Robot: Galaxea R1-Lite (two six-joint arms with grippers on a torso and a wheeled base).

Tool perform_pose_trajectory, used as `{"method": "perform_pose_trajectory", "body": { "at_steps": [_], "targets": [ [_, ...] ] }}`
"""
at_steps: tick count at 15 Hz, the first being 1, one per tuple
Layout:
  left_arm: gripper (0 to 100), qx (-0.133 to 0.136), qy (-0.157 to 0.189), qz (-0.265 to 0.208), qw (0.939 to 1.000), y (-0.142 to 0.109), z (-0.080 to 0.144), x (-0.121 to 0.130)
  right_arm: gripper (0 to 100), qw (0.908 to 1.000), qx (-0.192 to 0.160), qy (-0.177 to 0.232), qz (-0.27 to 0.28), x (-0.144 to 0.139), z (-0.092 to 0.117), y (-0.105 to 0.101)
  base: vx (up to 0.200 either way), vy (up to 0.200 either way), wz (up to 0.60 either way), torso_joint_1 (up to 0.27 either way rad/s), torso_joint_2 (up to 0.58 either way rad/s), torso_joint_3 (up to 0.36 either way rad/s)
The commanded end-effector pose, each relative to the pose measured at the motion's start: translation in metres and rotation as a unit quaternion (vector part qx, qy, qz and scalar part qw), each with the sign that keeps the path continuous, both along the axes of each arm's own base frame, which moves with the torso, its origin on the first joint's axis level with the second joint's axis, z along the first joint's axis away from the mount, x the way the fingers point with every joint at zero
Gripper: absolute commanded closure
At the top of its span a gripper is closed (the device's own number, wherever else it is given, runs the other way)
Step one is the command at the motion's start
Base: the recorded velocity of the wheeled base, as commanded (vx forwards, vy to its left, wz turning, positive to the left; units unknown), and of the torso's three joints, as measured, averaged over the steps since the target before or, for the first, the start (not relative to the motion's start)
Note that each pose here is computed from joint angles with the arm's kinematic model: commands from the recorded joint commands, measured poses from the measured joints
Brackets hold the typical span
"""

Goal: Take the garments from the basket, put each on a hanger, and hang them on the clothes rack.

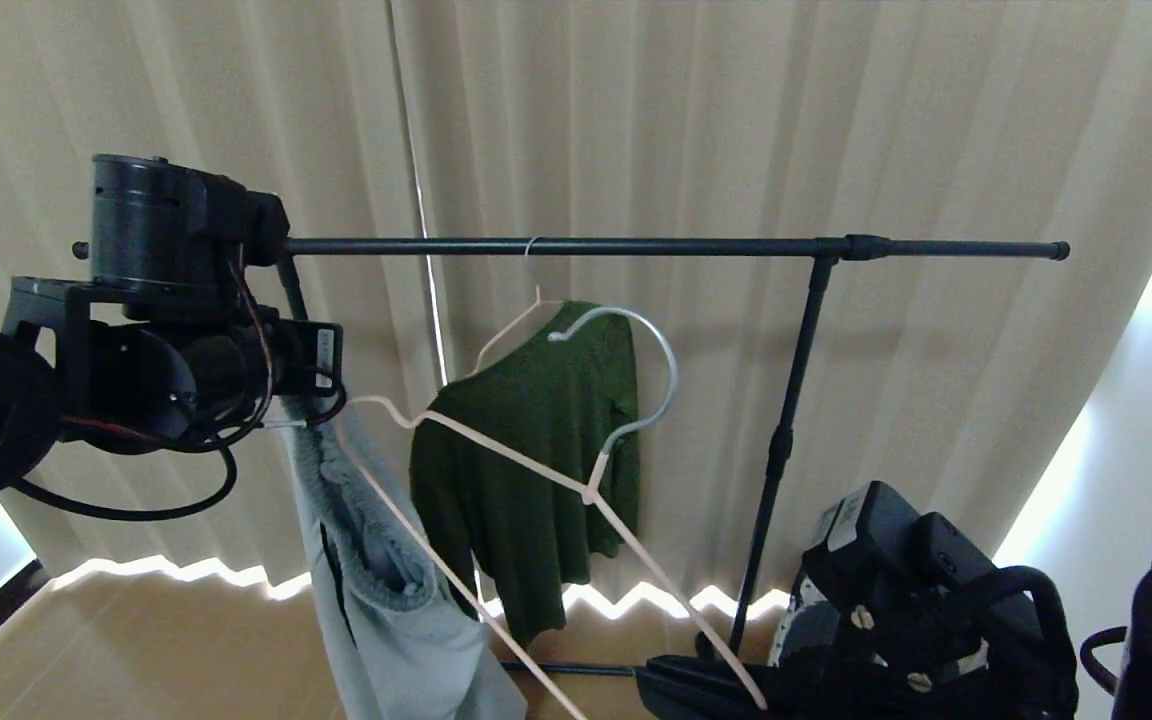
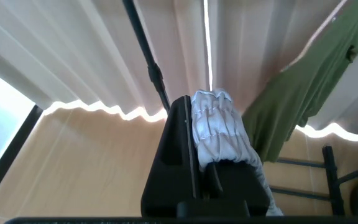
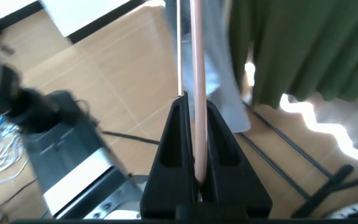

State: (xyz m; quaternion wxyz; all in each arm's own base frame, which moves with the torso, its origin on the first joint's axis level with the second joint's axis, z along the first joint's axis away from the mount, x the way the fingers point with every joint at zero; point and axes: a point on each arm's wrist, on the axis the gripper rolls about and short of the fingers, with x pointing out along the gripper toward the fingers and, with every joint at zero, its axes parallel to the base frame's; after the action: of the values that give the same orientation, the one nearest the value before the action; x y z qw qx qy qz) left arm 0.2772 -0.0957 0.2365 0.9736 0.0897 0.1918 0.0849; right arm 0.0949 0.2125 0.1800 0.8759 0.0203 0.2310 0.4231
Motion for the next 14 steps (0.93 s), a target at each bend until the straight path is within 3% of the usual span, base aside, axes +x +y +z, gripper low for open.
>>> {"method": "perform_pose_trajectory", "body": {
  "at_steps": [1, 9, 14],
  "targets": [
    [100, 0.001, 0.002, 0.001, 1.0000, -0.001, -0.002, 0.002, 100, 0.9999, 0.001, -0.001, 0.014, -0.006, 0.001, 0.002, 0.000, 0.000, 0.00, 0.000, 0.00, 0.000],
    [100, -0.010, -0.016, -0.009, 0.9998, -0.007, 0.008, 0.001, 100, 0.9998, -0.009, 0.016, 0.005, 0.007, -0.008, 0.028, 0.000, 0.000, 0.00, 0.000, 0.00, 0.000],
    [100, -0.017, -0.020, -0.010, 0.9996, -0.008, 0.011, -0.003, 100, 0.9986, -0.005, 0.022, -0.047, 0.044, -0.011, 0.052, 0.000, 0.000, 0.00, 0.000, 0.00, 0.000]
  ]
}}
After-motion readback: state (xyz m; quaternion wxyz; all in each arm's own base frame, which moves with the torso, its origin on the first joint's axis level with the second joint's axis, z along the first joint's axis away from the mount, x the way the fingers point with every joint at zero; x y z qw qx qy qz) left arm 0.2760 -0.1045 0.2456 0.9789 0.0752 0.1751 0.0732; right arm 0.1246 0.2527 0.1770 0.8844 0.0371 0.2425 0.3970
